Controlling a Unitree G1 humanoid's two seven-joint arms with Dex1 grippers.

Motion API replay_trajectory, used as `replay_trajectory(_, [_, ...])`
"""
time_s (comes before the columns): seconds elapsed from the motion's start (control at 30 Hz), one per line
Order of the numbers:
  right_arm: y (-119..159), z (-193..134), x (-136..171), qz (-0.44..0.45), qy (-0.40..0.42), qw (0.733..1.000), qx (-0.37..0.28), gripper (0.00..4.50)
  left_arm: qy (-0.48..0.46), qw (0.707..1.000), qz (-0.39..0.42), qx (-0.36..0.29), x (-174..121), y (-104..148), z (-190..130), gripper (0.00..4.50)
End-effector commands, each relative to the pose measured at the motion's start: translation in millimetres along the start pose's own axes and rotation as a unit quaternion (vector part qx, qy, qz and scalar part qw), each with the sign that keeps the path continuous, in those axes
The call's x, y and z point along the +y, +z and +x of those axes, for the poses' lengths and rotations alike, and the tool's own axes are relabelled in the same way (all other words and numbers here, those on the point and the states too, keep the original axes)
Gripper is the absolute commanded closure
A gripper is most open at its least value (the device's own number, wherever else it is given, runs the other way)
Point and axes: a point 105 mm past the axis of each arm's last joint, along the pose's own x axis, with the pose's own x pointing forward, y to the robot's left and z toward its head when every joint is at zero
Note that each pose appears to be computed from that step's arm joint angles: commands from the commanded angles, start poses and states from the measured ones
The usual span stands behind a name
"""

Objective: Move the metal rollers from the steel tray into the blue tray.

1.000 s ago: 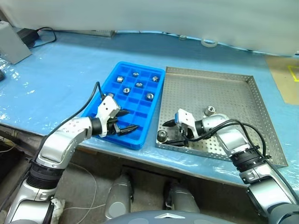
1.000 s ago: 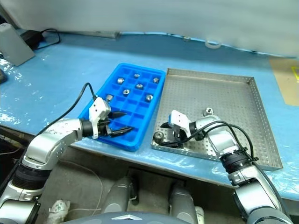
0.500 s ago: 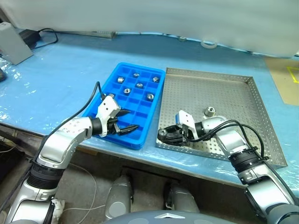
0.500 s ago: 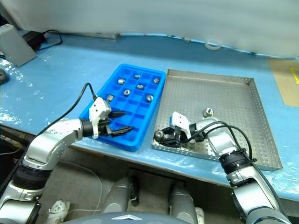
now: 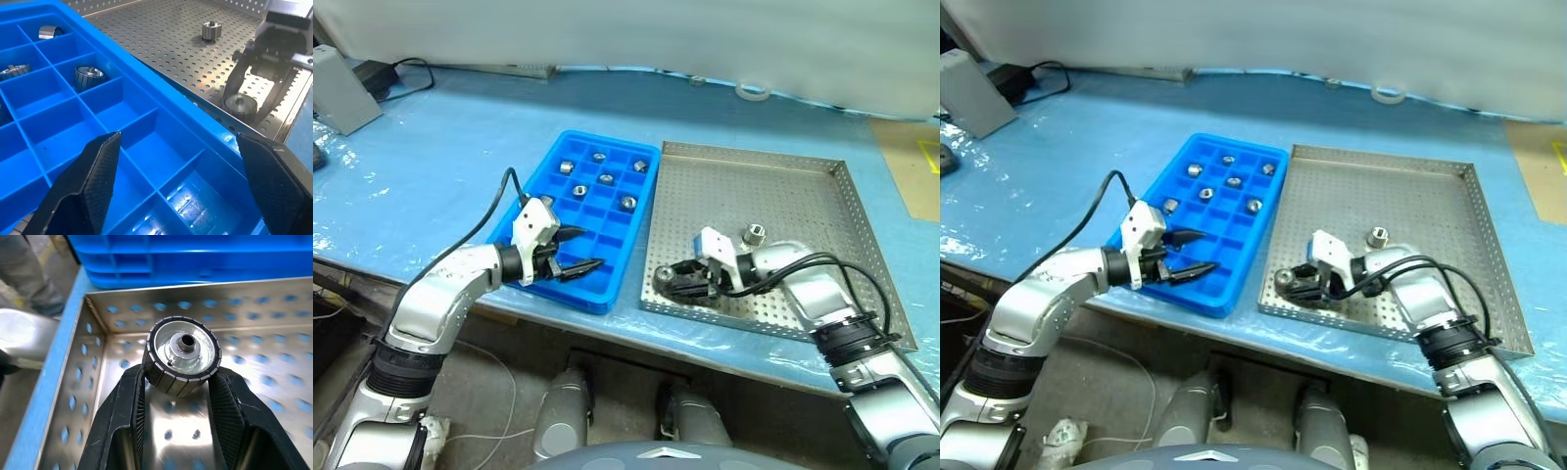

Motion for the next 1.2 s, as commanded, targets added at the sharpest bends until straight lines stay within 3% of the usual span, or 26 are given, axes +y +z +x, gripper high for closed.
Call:
replay_trajectory(0.03, [37,-26,-10,-0.026,-0.021,0.998,-0.05,2.97,0.006,1.0,0.017,-0.02,1,12,-9,0.49])
replay_trajectory(0.17, [64,-40,-19,-0.055,-0.031,0.996,-0.071,2.97,0.021,0.999,0.019,-0.025,5,12,-16,0.49])
replay_trajectory(0.37, [108,-3,-26,-0.092,-0.022,0.987,-0.132,2.97,0.105,0.992,0.061,-0.032,25,27,-45,0.49])
replay_trajectory(0.47, [113,16,-21,-0.091,-0.001,0.985,-0.145,2.97,0.145,0.987,0.055,-0.038,31,31,-65,0.49])
replay_trajectory(0.77, [116,43,-24,-0.092,0.014,0.983,-0.156,2.97,0.211,0.977,-0.003,-0.025,23,0,-99,0.49])
replay_trajectory(1.0, [119,61,-59,-0.085,-0.068,0.981,-0.159,2.97,0.228,0.973,-0.018,-0.025,23,-9,-100,0.49])
replay_trajectory(1.2, [122,83,-67,-0.078,-0.094,0.979,-0.162,2.97,0.217,0.975,-0.018,-0.035,23,-5,-86,0.49])
